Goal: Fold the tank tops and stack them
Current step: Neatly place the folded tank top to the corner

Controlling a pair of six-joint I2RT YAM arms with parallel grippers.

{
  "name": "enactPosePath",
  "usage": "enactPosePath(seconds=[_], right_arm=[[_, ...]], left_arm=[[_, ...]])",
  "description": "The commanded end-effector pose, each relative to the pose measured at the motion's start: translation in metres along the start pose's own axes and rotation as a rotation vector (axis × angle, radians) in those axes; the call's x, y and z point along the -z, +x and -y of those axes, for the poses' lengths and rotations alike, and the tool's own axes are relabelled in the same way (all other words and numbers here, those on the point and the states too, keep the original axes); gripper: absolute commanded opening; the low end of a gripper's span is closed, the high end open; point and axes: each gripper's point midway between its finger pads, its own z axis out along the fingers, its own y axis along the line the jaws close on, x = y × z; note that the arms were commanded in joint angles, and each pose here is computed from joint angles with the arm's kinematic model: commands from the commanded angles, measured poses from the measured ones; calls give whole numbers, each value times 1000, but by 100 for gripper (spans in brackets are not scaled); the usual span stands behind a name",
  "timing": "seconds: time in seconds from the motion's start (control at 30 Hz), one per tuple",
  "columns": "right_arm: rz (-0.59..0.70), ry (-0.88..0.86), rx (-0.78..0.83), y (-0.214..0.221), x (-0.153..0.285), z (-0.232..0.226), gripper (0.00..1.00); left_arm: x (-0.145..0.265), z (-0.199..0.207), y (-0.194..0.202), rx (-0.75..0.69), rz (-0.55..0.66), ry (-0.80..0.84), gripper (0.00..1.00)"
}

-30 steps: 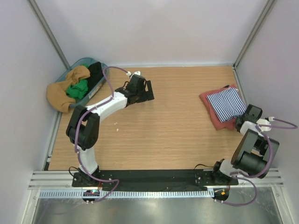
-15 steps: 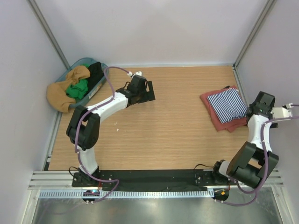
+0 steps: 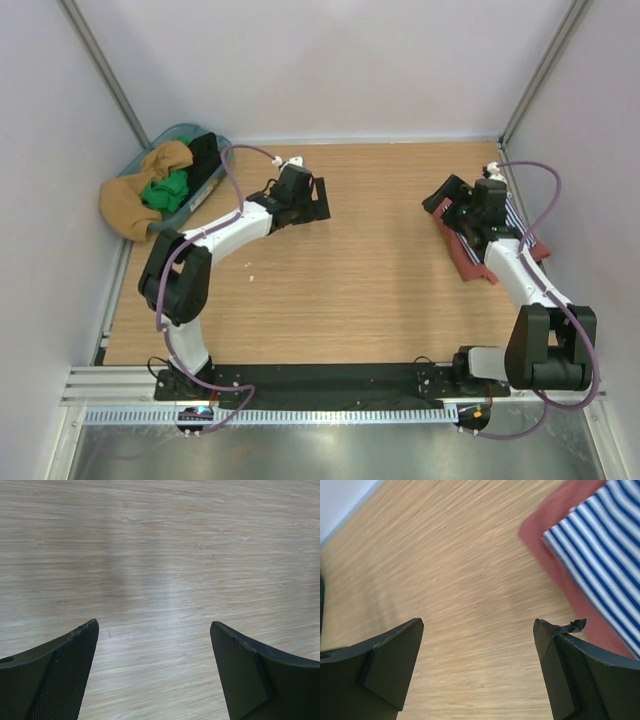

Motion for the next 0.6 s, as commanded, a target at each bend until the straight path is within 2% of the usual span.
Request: enactPosePath(seconds=[0.0, 0.17, 0.57], right_arm=[[58, -217, 108, -1, 9, -52, 100], [29, -254, 140, 17, 2, -67, 100], [48, -248, 166, 19, 0, -74, 100]], left_arm=[[17, 8, -27, -18, 101, 26, 93], [16, 6, -25, -17, 107, 24, 93], [19, 5, -28, -33, 119, 22, 93]])
